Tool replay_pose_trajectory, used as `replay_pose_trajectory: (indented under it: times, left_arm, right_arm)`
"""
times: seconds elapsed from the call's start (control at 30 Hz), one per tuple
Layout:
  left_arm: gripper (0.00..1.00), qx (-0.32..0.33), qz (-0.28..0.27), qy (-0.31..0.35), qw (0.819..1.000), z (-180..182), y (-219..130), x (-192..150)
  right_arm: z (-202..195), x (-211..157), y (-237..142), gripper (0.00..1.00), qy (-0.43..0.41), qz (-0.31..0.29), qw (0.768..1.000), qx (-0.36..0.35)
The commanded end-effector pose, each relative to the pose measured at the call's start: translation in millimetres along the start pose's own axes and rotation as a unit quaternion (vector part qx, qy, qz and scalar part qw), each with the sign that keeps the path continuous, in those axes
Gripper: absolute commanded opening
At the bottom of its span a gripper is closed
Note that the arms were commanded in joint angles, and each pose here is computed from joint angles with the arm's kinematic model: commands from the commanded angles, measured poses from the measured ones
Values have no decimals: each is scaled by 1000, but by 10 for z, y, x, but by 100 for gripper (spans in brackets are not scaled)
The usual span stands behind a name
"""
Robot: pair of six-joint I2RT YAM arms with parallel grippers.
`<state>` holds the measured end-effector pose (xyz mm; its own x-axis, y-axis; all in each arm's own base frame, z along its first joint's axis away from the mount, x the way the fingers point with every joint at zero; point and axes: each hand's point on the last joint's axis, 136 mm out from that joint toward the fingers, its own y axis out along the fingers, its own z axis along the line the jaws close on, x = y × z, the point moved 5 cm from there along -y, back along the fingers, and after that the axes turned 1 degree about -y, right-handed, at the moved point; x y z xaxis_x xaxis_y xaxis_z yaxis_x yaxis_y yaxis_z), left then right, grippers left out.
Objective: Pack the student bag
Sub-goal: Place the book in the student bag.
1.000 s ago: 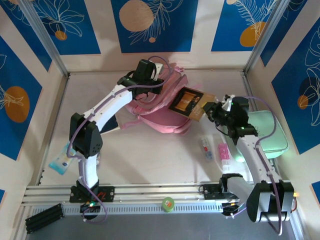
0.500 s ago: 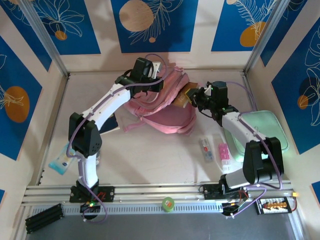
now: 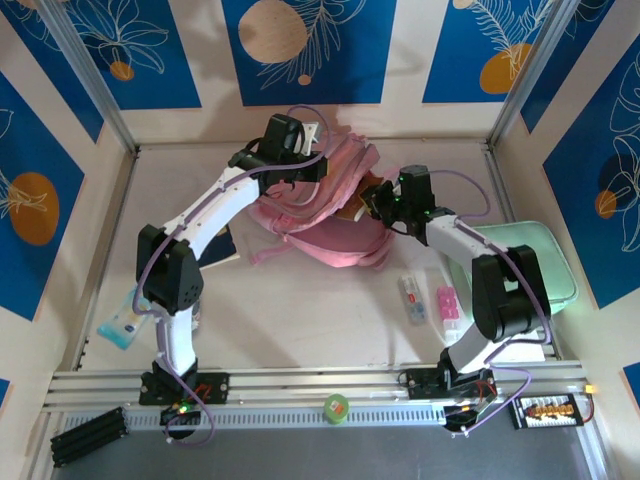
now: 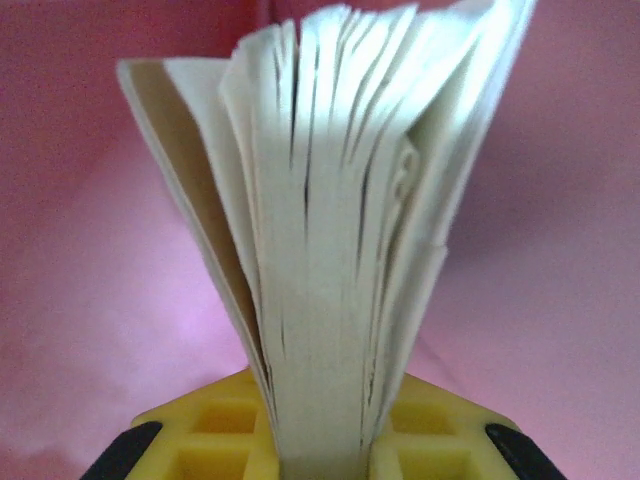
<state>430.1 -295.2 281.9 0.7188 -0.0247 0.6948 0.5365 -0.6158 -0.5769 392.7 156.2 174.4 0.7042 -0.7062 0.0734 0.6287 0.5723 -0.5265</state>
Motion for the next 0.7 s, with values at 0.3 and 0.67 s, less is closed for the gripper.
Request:
replay_pose_trajectory:
  times: [0.3, 0.67]
  left_arm:
    - [0, -78, -74, -6, 994, -231, -391, 426]
    - [0, -87, -64, -26, 994, -196, -362, 447]
  right_arm:
    - [7, 83, 578, 7, 44, -26, 999, -18]
    - [287, 62, 1031, 10, 37, -97, 992, 68]
